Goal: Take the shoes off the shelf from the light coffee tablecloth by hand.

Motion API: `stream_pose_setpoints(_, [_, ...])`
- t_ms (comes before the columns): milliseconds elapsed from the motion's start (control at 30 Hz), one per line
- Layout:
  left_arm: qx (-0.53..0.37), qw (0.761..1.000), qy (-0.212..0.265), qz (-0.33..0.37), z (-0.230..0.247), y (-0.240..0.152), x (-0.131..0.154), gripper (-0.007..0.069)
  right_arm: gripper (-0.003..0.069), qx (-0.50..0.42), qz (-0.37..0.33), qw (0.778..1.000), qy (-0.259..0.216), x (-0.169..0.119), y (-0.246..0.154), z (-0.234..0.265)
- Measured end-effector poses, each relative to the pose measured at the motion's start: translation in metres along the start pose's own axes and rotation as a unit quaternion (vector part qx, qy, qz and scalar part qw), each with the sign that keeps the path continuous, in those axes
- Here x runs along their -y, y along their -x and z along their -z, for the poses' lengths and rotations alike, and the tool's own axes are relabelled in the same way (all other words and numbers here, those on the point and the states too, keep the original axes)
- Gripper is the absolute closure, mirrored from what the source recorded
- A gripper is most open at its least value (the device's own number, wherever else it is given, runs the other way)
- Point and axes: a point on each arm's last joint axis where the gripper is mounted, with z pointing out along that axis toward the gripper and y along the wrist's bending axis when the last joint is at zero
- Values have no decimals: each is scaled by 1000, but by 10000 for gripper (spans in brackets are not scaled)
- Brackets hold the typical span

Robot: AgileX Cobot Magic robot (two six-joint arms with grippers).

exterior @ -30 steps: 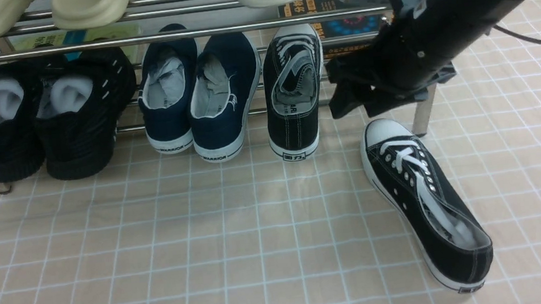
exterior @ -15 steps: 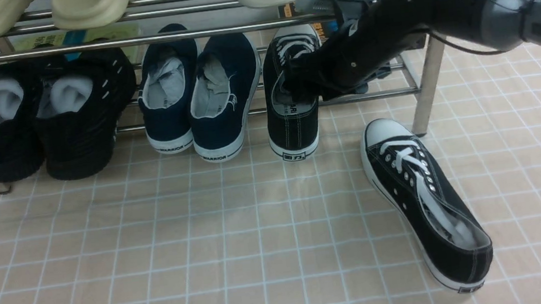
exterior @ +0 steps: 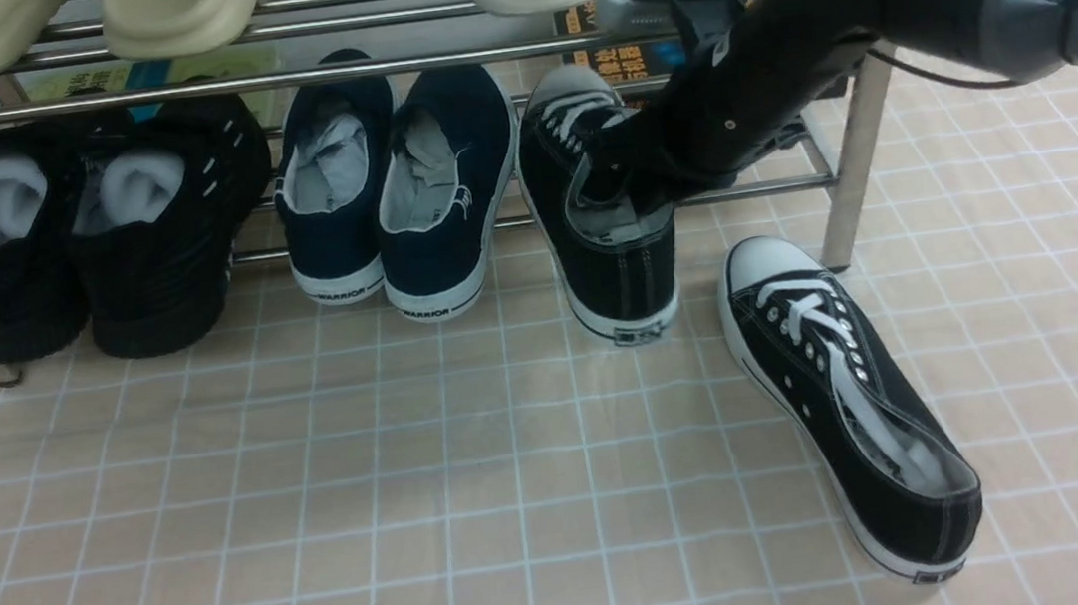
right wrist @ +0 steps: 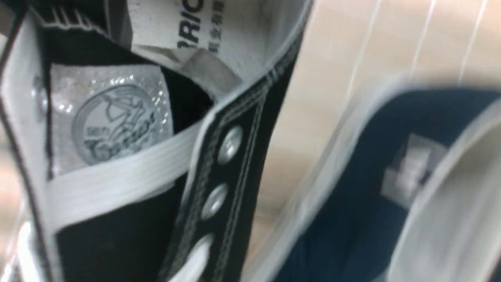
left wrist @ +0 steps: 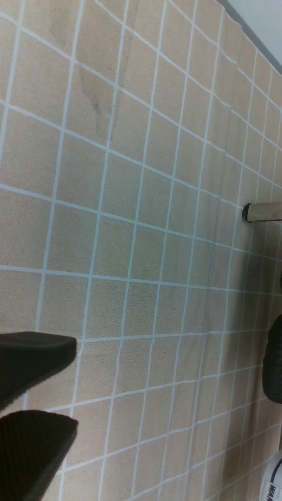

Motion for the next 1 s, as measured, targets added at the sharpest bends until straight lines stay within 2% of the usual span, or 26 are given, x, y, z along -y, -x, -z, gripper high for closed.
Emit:
stream_pose_setpoints(233, [0,1000,0,0,0,0,0,385,656,-84,41,996,-12,-10,-19,54])
stream_pose_setpoints(467, [0,1000,0,0,0,0,0,385,656,-110,46,993,-14,-11,-43,83])
stream_pose_setpoints(733, [0,1000,0,0,0,0,0,385,652,-87,-34,995,27,-10,-89,87])
stream_pose_setpoints(1000, [0,1000,0,0,0,0,0,385,653,-46,-94,994,30,-10,-117,53])
